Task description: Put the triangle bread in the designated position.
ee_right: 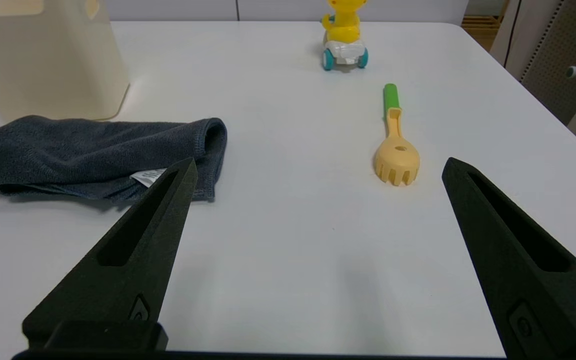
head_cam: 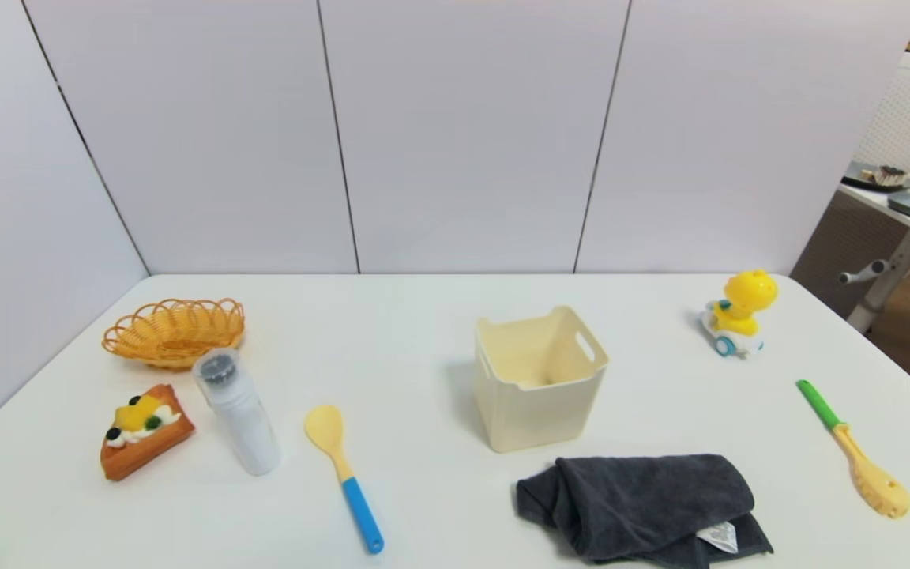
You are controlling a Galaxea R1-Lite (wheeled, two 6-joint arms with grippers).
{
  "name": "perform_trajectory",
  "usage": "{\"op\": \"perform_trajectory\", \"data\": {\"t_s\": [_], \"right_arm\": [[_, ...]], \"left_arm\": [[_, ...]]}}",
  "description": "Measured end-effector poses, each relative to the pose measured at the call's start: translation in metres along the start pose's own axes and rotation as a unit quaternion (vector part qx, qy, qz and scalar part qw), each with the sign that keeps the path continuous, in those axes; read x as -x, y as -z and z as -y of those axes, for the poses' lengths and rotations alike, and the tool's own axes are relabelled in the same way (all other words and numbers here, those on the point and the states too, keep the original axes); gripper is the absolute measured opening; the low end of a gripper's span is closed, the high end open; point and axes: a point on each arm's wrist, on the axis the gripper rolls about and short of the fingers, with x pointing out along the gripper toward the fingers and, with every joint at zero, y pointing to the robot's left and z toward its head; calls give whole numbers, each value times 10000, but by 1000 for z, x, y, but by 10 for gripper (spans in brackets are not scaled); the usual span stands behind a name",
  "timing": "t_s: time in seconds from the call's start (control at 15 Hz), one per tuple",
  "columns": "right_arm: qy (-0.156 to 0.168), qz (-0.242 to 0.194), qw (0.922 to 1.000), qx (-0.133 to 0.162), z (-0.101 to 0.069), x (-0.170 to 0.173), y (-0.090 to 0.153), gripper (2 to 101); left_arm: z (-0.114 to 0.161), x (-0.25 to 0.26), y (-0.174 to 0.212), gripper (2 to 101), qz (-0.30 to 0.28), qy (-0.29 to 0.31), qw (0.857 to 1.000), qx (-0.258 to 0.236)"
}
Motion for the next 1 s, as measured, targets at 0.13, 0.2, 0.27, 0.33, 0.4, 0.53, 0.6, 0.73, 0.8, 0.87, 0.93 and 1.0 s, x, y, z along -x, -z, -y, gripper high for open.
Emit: {"op": "perform_trajectory", "data": {"t_s": [0.13, 0.2, 0.27, 0.33, 0.4, 0.53, 0.6, 0.73, 0.8, 0.87, 0.93, 1.0], "right_arm": [[1, -2, 10000, 0, 0, 0, 0, 971], [2, -2, 10000, -2, 0, 0, 0, 971], [1, -2, 10000, 2, 0, 0, 0, 971], [1, -2, 10000, 0, 0, 0, 0, 971], [1, -2, 10000, 0, 0, 0, 0, 971], [0, 0, 10000, 0, 0, 0, 0, 971], [0, 0, 10000, 2, 0, 0, 0, 971], [3, 0, 10000, 0, 0, 0, 0, 971], [1, 0, 10000, 0, 0, 0, 0, 971], [0, 0, 10000, 0, 0, 0, 0, 971], [0, 0, 10000, 0, 0, 0, 0, 971], [5, -2, 10000, -2, 0, 0, 0, 971]], "left_arm": [[5, -5, 38, 977, -156, -156, 9997, 44], [7, -6, 48, 977, -150, -219, 9996, 60], [7, -6, 54, 977, -67, -269, 9996, 113], [8, -7, 57, 977, 115, -312, 9993, 151], [8, -9, 58, 978, 291, -365, 9987, 201], [7, -10, 59, 978, 557, -494, 9963, 438], [7, -10, 60, 978, 562, -497, 9958, 522], [7, -10, 61, 978, 572, -499, 9952, 615], [7, -10, 61, 978, 572, -501, 9951, 625], [7, -10, 61, 978, 573, -501, 9951, 626], [7, -10, 61, 978, 568, -500, 9952, 626], [7, -10, 61, 978, 568, -498, 9952, 625]]}}
